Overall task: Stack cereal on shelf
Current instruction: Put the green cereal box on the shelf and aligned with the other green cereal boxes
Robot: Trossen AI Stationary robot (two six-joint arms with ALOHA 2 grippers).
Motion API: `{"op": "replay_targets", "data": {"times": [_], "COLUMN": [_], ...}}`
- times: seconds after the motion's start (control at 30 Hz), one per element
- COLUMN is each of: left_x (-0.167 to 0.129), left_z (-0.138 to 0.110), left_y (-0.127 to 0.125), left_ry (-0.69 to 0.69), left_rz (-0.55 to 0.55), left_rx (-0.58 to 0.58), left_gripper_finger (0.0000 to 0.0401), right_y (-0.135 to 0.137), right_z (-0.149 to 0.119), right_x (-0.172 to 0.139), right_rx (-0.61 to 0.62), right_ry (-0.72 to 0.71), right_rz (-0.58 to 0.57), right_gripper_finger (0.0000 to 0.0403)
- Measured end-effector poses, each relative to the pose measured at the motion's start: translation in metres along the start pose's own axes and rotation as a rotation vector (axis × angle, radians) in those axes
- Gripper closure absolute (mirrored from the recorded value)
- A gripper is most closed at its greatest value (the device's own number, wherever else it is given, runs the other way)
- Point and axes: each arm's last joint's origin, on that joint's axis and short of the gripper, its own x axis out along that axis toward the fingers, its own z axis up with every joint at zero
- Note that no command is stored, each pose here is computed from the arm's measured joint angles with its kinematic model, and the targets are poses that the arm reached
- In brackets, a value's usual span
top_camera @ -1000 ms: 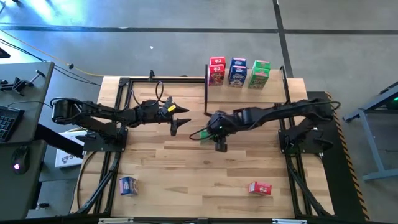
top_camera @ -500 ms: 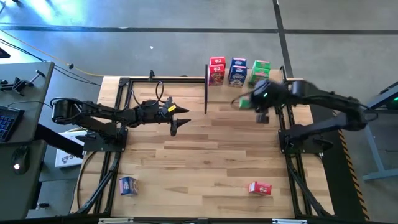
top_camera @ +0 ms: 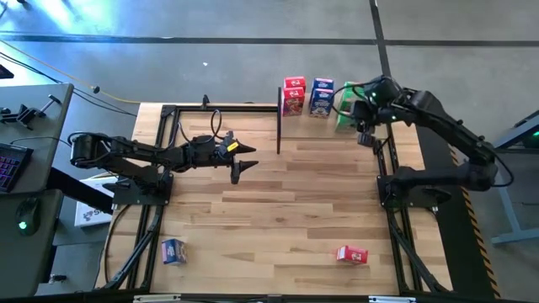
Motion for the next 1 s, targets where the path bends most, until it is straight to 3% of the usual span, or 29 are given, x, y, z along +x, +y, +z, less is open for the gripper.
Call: {"op": "replay_targets", "data": {"times": [0.2,0.57,1.0], "left_x": [0.000,0.000,0.000], "left_z": [0.000,0.000,0.000], "left_y": [0.000,0.000,0.000], "left_ry": [0.002,0.002,0.002], "left_rz": [0.000,0.000,-0.004], "left_rx": [0.000,0.000,-0.008], "left_gripper_finger": [0.0174,0.0174,0.0174], "right_y": [-0.008,-0.011,-0.012], "right_z": [-0.003,-0.002,-0.003], "right_x": [0.003,0.006,-0.011], "right_rx": [0.040,0.035,0.024], "right_ry": [0.029,0.060,-0.005], "right_rz": [-0.020,-0.086,-0.222], "right_gripper_finger": [0.0264,0.0189,0.0183]}}
